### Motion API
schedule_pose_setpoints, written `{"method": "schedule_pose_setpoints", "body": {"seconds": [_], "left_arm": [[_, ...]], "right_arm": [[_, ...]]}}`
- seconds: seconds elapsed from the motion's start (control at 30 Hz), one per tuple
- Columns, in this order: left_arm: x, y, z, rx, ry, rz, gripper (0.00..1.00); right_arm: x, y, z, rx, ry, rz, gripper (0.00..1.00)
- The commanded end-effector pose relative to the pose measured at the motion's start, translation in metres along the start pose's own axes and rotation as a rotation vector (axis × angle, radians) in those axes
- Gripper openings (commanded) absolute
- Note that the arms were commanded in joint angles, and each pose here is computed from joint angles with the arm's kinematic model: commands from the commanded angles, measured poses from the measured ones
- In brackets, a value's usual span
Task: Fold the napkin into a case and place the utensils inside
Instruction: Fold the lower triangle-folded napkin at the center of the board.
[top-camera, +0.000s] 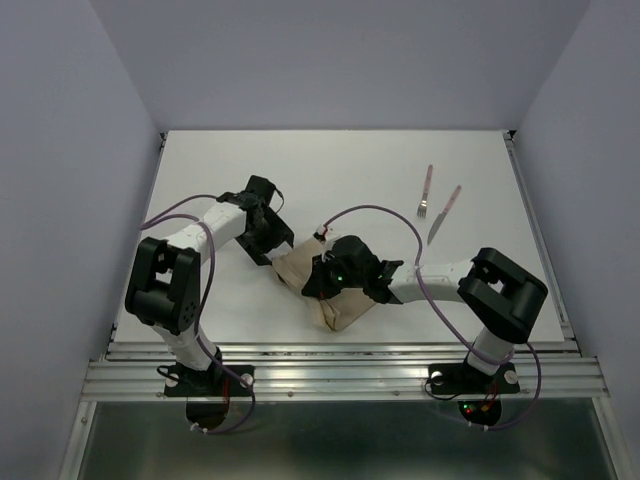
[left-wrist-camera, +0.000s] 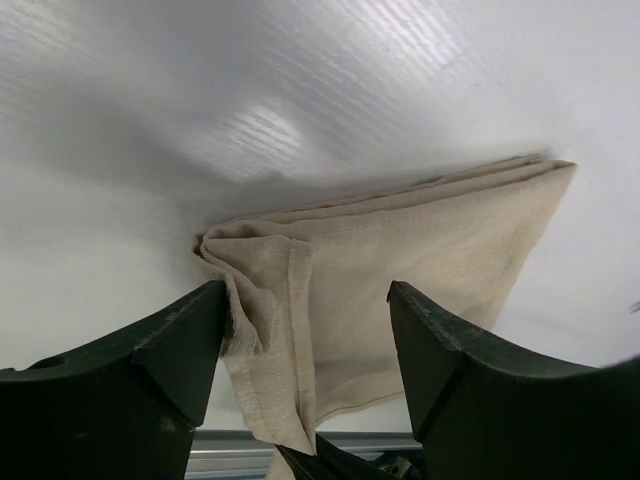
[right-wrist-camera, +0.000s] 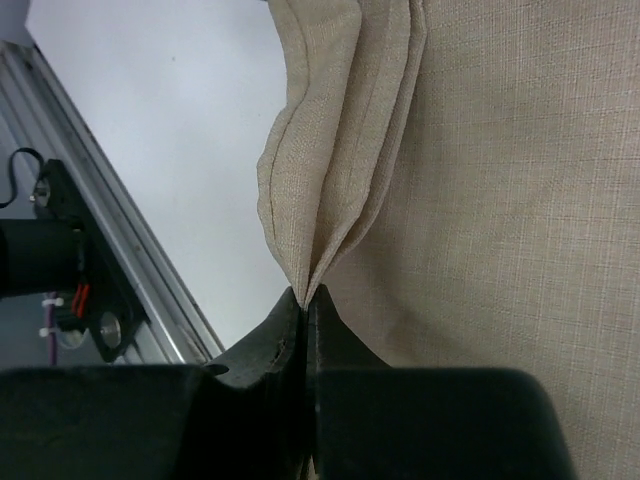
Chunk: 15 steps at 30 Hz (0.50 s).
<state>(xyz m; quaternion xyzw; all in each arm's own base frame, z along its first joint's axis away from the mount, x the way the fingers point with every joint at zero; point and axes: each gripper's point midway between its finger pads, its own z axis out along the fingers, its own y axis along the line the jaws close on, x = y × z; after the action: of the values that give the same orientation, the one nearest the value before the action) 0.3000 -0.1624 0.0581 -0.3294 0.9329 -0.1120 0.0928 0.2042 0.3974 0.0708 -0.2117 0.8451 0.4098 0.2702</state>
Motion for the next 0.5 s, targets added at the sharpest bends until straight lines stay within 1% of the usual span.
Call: {"method": "schedule_pose_setpoints", "body": {"seconds": [0.0,0.1,0.27,0.47], "left_arm": [[-0.014,-0.026,-0.031,0.146,-0.082,0.032,0.80],[-0.019,-0.026,-0.036,0.145,-0.108,0.037,0.81],[-0.023,-0.023,-0.042,0.142,-0.132,0.036,0.81],[-0.018,-0.013,-0.037,0.129,-0.119,0.048,0.81]], "right_arm": [[-0.018,0.030,-0.010,-0.170,-0.050,0.051,0.01],[-0.021,0.033,-0.015,-0.236,-0.058,0.095,0.01],[-0.026,0.025,-0.022,-0.290,-0.075,0.189,0.01],[-0.019,0.021,-0.020,-0.313,-0.060,0.218,0.01]]}}
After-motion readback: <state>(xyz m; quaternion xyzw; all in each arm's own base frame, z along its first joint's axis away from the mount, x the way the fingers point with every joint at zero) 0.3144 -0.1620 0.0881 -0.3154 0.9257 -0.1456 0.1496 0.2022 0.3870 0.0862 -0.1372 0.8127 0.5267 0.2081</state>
